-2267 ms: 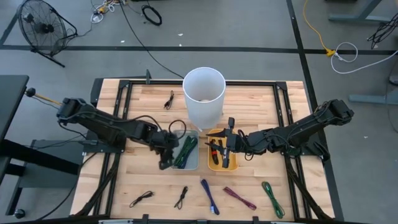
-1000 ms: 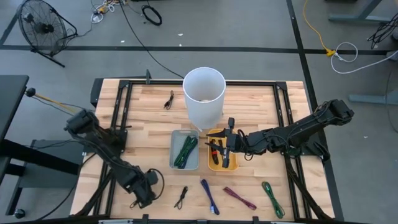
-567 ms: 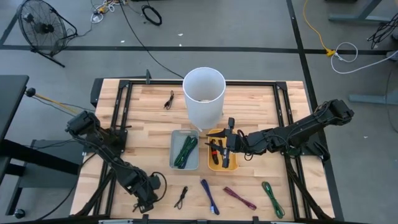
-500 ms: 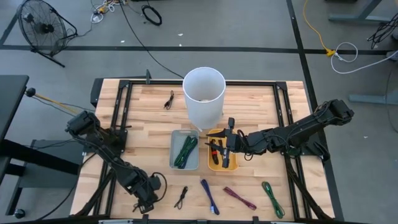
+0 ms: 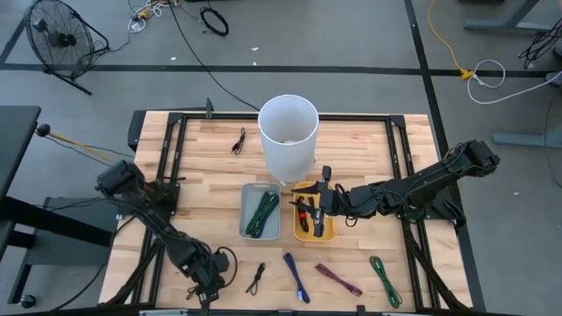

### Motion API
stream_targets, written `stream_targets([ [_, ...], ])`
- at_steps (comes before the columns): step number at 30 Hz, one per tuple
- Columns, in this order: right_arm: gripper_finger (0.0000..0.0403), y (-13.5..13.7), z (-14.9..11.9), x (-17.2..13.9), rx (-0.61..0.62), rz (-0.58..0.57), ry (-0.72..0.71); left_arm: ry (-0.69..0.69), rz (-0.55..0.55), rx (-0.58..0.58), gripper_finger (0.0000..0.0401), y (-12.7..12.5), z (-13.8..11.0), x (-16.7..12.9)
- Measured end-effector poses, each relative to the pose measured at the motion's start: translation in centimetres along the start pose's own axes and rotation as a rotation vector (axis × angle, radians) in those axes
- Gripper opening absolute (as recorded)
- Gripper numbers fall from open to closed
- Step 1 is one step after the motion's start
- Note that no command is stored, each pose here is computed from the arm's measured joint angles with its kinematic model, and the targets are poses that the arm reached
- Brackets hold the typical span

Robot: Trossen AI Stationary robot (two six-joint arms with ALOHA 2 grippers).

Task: Pick & Place USB Port
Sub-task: Put the black charger cable into the gray bin

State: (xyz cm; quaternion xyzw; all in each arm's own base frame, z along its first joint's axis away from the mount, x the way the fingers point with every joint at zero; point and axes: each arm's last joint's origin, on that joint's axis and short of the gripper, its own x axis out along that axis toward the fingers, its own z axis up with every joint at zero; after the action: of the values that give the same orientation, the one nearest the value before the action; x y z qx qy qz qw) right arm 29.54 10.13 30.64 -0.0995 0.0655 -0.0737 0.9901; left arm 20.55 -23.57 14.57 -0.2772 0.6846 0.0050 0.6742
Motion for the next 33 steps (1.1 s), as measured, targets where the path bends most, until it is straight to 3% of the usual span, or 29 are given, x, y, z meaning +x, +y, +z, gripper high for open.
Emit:
stream_targets([
  [7,0.0141,0.0,0.0,0.0,-0.008,-0.001,-0.001,0.010,0.009,0.047,0.0146,0.1,0.2,0.7],
  [13,0.0141,0.0,0.0,0.0,-0.006,-0.002,-0.004,0.019,0.016,0.106,0.0063,0.4,0.8,0.6],
  [23,0.0141,-0.1,0.0,0.0,-0.004,-0.002,-0.003,0.000,0.042,0.149,0.0060,0.6,1.9,0.1],
  [28,0.0141,-0.1,0.0,0.1,-0.004,-0.004,-0.003,-0.093,0.142,0.245,0.0010,-0.8,3.2,-3.0],
  [33,0.0141,-0.1,0.0,0.1,-0.003,-0.004,-0.004,-0.203,0.334,0.314,0.0005,-1.9,4.1,-7.6],
])
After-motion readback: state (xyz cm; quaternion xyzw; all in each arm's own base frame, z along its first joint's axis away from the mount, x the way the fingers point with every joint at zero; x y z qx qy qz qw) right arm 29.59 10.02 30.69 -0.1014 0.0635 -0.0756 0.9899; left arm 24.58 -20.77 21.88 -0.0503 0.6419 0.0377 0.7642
